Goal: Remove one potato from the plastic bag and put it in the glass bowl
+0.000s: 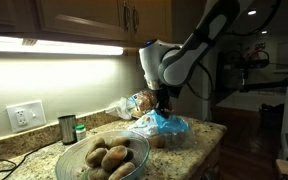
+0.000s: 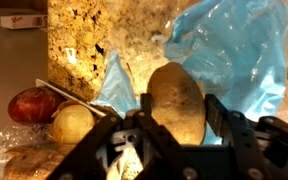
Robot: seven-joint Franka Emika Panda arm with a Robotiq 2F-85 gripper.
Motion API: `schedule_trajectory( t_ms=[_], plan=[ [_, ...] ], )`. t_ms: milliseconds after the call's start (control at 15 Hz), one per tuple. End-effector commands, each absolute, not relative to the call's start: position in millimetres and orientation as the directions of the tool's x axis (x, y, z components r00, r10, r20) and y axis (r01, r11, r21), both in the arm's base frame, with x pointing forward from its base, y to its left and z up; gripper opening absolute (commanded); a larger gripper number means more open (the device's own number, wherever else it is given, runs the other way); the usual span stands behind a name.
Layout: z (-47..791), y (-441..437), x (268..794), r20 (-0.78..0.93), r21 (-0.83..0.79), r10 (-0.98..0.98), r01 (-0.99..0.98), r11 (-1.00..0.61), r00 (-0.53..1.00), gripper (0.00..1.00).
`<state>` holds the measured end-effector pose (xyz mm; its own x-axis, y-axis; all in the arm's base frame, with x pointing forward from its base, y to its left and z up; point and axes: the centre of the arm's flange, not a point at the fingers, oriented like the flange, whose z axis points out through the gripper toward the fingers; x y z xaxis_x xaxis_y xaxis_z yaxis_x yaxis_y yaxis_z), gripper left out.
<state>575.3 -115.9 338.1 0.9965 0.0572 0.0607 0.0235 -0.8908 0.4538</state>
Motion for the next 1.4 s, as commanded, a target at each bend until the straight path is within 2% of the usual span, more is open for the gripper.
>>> schedule_trajectory(
  t_ms=[0, 1333],
  plan=[
    [356, -108, 557, 0.095, 0.475, 0.053, 0.002, -0.88, 0.994, 0.31],
    [391, -90, 563, 0.15, 0.473, 0.079, -0.001, -0.881, 0.985, 0.31]
  ],
)
